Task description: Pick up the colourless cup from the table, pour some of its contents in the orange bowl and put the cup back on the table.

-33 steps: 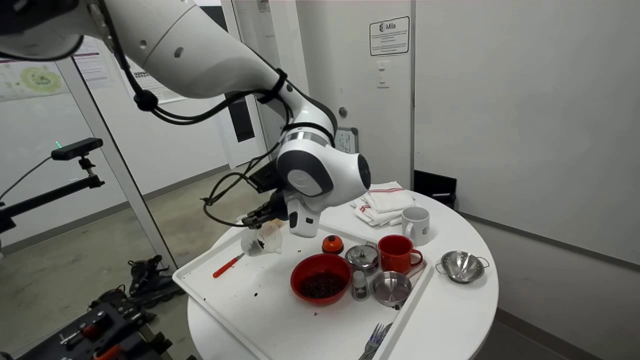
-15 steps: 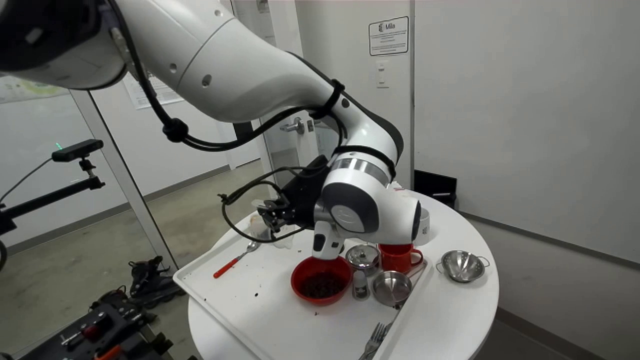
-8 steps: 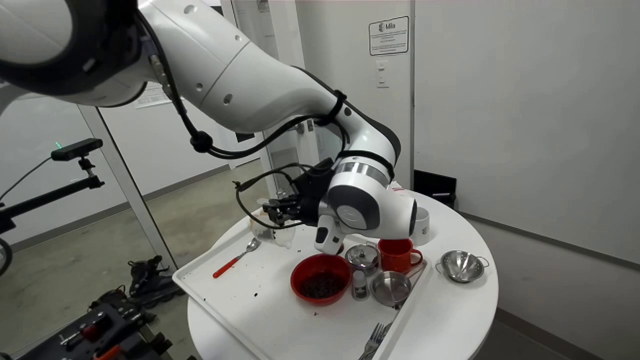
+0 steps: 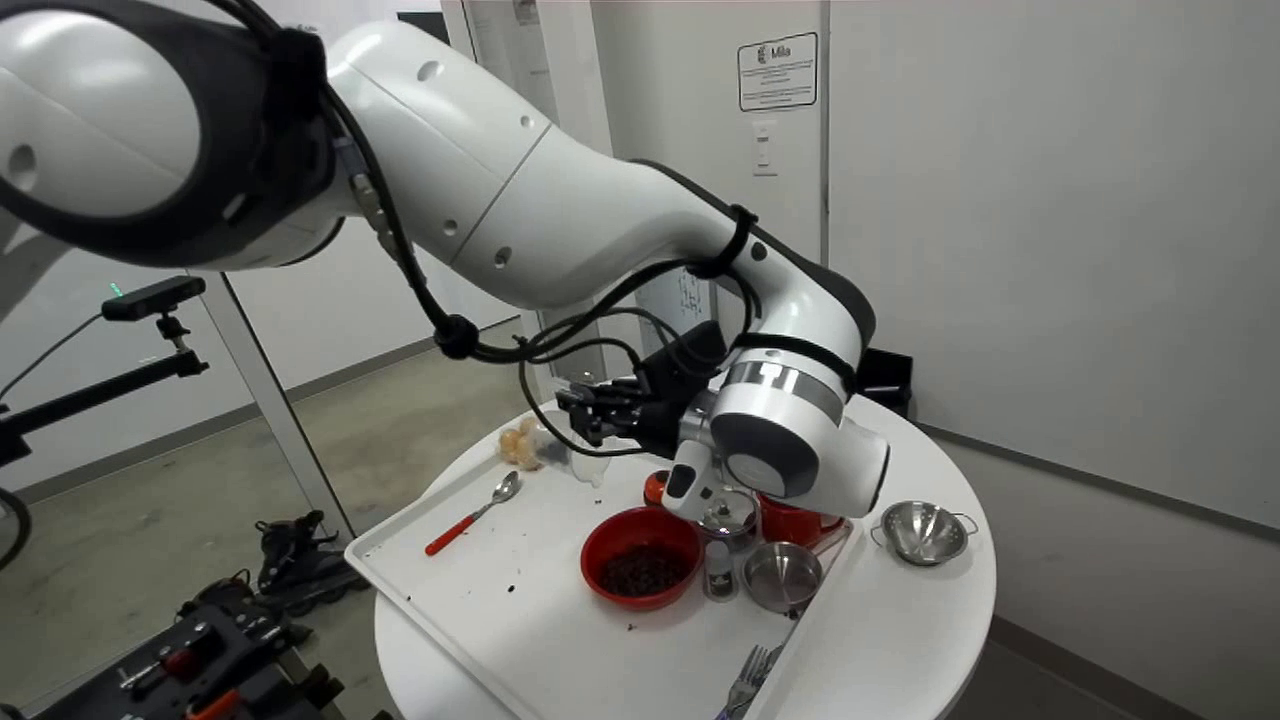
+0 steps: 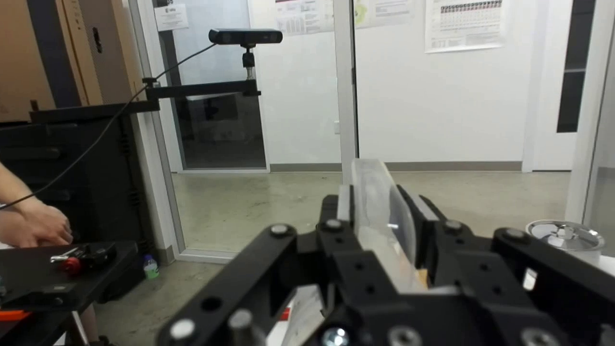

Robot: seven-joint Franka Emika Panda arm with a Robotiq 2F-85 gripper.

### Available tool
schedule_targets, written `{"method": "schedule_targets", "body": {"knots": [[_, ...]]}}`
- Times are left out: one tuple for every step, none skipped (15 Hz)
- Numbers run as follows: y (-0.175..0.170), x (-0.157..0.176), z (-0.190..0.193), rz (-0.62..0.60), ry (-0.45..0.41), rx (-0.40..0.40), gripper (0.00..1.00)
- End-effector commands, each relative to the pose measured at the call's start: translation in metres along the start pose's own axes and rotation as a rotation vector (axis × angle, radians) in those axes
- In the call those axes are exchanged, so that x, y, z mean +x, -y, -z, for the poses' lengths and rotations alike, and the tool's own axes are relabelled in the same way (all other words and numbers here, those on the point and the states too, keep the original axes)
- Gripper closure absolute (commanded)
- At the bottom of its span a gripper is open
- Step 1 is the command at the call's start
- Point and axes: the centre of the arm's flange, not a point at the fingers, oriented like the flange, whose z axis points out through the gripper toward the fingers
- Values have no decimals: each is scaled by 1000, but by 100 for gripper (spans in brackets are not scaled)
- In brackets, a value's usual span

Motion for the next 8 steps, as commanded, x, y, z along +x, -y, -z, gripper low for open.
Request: {"method": "schedule_targets", "body": {"knots": [[8,0,27,4,117,23,91],[8,1,30,-2,142,34,91],[8,2,32,-7,164,41,91],[8,2,33,-12,182,49,91],[8,3,35,-15,197,55,91],[9,4,35,-19,212,61,91],[9,5,36,-22,225,66,91],[10,5,36,-26,237,69,91]]}}
